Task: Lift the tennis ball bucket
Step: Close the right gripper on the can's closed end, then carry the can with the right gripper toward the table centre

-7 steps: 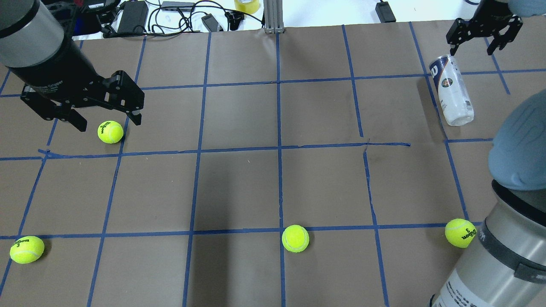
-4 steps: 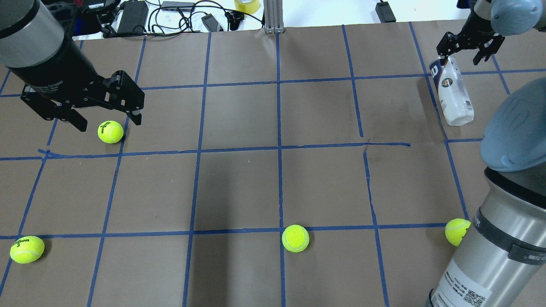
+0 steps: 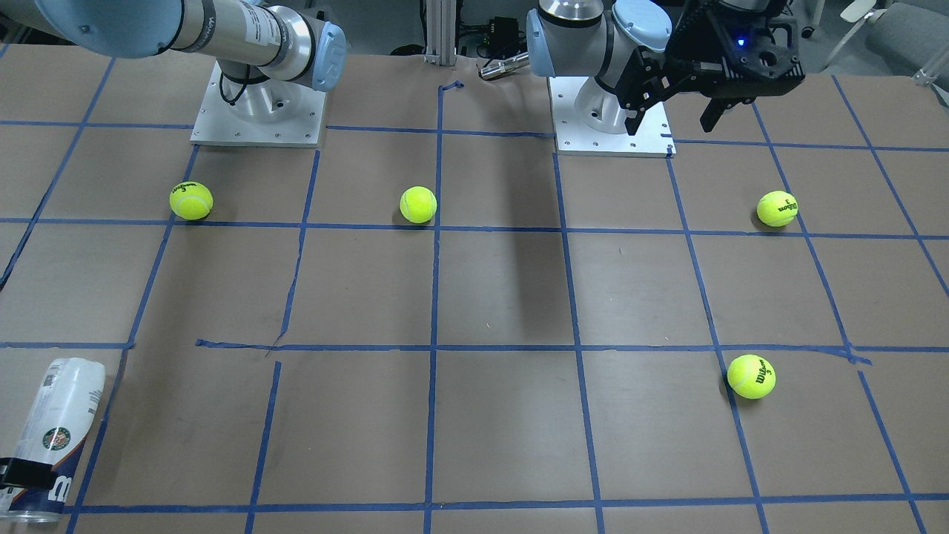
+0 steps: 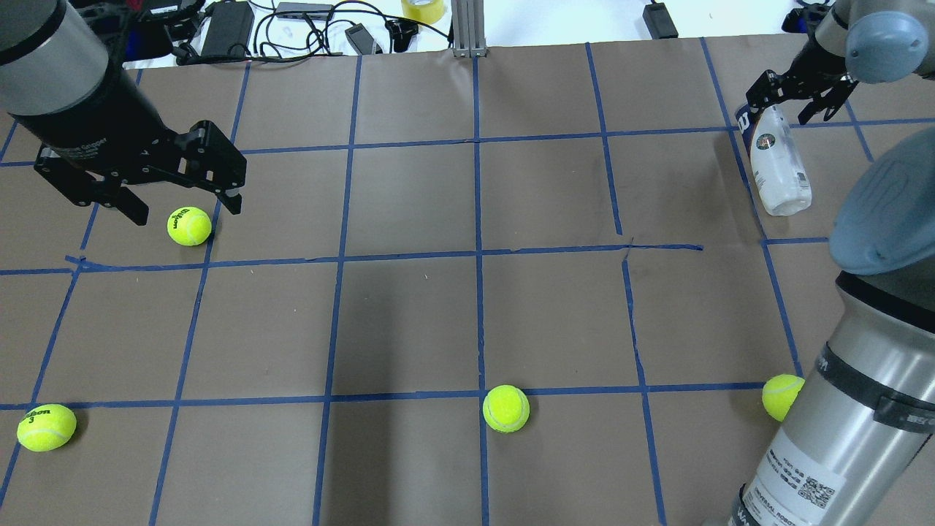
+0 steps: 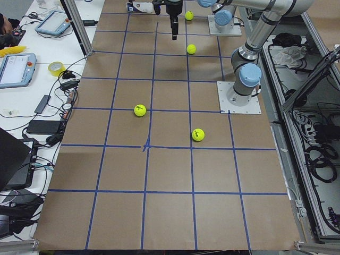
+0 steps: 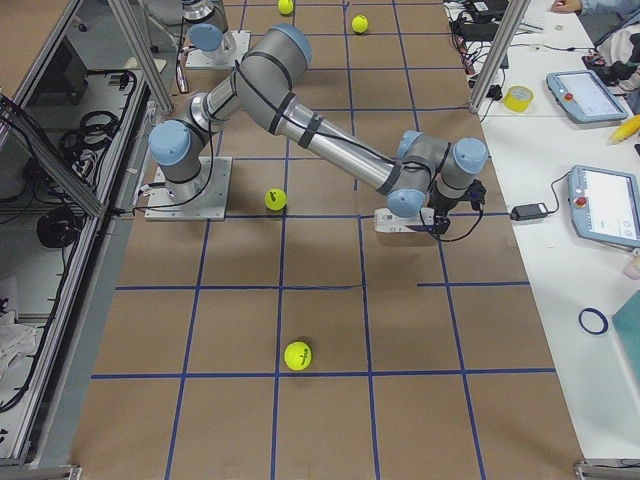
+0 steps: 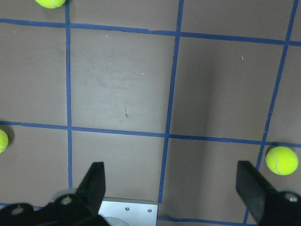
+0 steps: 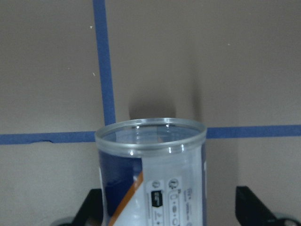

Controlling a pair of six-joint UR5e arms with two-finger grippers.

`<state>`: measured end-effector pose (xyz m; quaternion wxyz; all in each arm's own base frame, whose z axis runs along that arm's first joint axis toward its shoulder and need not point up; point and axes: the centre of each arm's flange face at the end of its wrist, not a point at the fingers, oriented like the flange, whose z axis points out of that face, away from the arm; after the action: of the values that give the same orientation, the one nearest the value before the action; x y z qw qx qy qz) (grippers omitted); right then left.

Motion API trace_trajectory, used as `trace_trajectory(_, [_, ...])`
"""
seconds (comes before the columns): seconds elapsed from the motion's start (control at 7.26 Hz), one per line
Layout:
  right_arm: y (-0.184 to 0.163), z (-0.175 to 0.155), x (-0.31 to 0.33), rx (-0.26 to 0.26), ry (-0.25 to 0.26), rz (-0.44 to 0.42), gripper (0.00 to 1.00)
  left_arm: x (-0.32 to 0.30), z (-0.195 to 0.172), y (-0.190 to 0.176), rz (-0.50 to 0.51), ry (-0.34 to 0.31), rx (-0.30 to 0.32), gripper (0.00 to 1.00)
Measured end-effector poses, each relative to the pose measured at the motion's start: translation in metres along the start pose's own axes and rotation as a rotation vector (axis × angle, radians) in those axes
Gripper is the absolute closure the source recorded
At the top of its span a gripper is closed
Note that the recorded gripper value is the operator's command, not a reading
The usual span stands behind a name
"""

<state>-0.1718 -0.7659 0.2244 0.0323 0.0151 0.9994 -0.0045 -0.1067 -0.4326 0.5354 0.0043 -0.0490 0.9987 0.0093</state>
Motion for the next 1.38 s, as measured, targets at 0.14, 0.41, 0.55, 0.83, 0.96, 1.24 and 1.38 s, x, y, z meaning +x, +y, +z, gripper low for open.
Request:
trace_trajectory(0.14, [0.000, 0.002, -0.001, 0.001, -0.007, -0.009, 0.00, 0.000, 0.000, 0.000, -0.001, 0.000, 0.000, 0.00])
trace_trajectory(0.41, [-0.001, 0.008, -0.004, -0.002, -0.013, -0.026, 0.00, -0.001, 0.000, 0.000, -0.002, 0.000, 0.000, 0.00])
trace_trajectory(0.55, [-0.004, 0.015, -0.007, -0.002, -0.014, -0.034, 0.00, -0.001, 0.000, 0.000, -0.002, 0.000, 0.000, 0.00])
trace_trajectory(0.83, [-0.009, 0.030, -0.015, -0.001, -0.013, -0.050, 0.00, -0.001, 0.000, 0.000, -0.003, 0.001, 0.001, 0.00])
trace_trajectory(0.96, [-0.010, 0.032, -0.015, 0.001, -0.009, -0.053, 0.03, -0.001, 0.000, -0.001, -0.003, 0.000, 0.001, 0.00])
trace_trajectory(1.24, [-0.012, 0.032, -0.016, 0.014, 0.003, -0.057, 0.12, -0.002, 0.000, -0.001, -0.003, 0.000, 0.002, 0.00])
trace_trajectory(1.38, [-0.012, 0.033, -0.016, 0.018, 0.005, -0.058, 0.28, -0.002, 0.000, -0.001, -0.003, 0.000, 0.002, 0.00])
